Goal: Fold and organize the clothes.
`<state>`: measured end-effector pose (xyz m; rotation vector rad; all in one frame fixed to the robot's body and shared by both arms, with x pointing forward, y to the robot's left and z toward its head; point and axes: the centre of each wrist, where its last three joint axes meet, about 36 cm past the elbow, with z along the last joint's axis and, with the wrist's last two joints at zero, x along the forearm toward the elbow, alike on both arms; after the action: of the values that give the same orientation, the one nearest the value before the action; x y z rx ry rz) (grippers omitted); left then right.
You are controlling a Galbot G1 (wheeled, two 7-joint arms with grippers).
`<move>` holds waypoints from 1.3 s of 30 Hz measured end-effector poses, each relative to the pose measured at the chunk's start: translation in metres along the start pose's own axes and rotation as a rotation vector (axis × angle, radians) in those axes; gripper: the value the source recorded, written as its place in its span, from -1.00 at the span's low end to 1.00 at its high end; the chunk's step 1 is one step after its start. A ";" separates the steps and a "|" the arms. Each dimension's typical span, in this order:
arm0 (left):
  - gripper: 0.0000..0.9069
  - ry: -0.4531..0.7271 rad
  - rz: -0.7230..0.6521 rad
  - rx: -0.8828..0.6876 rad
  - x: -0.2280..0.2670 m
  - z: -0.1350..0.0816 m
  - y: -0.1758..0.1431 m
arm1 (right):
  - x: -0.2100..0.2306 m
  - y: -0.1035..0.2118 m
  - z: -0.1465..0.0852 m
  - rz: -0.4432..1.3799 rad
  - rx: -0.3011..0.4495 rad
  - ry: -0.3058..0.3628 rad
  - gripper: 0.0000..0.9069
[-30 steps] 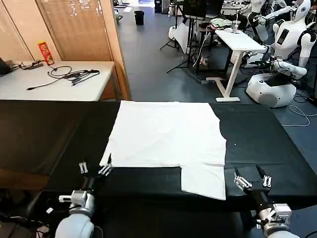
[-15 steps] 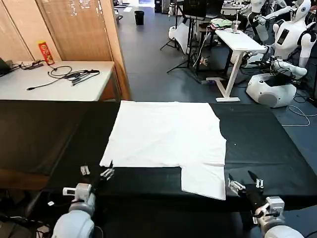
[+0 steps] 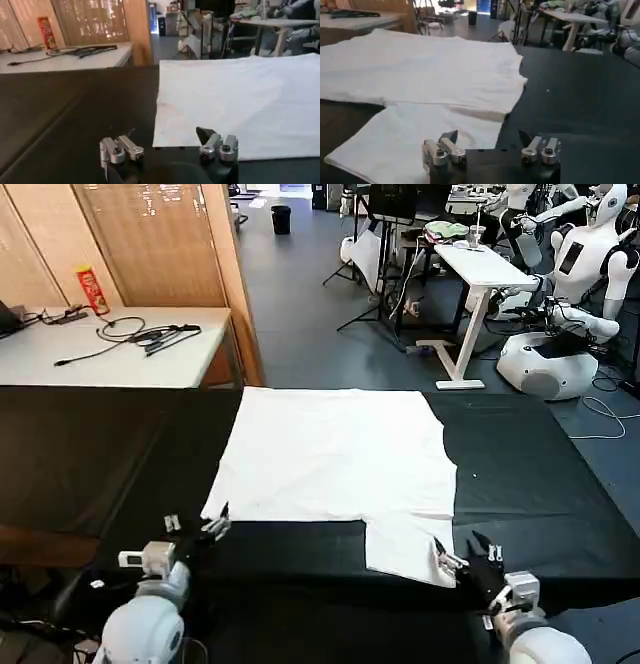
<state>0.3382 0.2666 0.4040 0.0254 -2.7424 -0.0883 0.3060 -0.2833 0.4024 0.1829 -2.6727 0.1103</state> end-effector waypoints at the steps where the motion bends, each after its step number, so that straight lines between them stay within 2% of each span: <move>1: 0.81 0.004 -0.001 0.002 -0.001 0.002 0.000 | -0.001 0.001 0.000 0.002 0.001 0.003 0.94; 5: 0.74 0.021 -0.002 0.011 -0.006 0.008 0.001 | -0.002 0.002 0.000 0.011 0.006 0.014 0.94; 7: 0.57 0.025 0.000 0.015 -0.008 0.009 0.001 | -0.001 0.001 0.002 0.015 0.006 0.017 0.94; 8: 0.18 0.028 0.002 0.016 -0.010 0.010 0.001 | -0.001 0.000 0.003 0.017 0.007 0.020 0.94; 9: -0.05 0.031 0.002 0.018 -0.012 0.011 0.002 | -0.001 0.000 0.004 0.018 0.008 0.023 0.94; 10: -0.51 0.035 0.001 0.021 -0.013 0.012 0.003 | -0.001 0.000 0.004 0.019 0.009 0.024 0.94; 11: -0.61 0.038 0.004 0.024 -0.014 0.013 0.003 | 0.000 0.000 0.005 0.018 0.010 0.026 0.94; 13: -0.68 0.047 0.003 0.028 -0.016 0.015 0.006 | 0.000 0.001 0.007 0.018 0.011 0.029 0.91; 15: -0.74 0.050 0.005 0.035 -0.015 0.016 0.007 | 0.001 0.002 0.008 0.017 0.011 0.032 0.66; 16: -0.91 0.051 0.004 0.035 -0.015 0.017 0.008 | 0.001 0.003 0.008 0.016 0.012 0.034 0.55; 17: -1.00 0.052 0.004 0.037 -0.015 0.017 0.008 | 0.002 0.003 0.009 0.014 0.012 0.035 0.10; 18: -1.00 0.053 0.006 0.039 -0.014 0.017 0.009 | 0.002 0.003 0.009 0.013 0.012 0.036 -0.91; 20: -1.00 0.055 0.008 0.040 -0.014 0.018 0.009 | 0.004 0.003 0.011 0.017 0.010 0.040 -1.00; 39: -1.00 0.054 0.019 0.023 0.002 0.019 0.008 | 0.024 -0.008 0.015 0.064 0.004 0.061 -1.00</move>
<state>0.3288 0.2757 0.3874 0.0080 -2.6886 -0.0494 0.2796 -0.2951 0.4003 0.0932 -2.6182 0.1391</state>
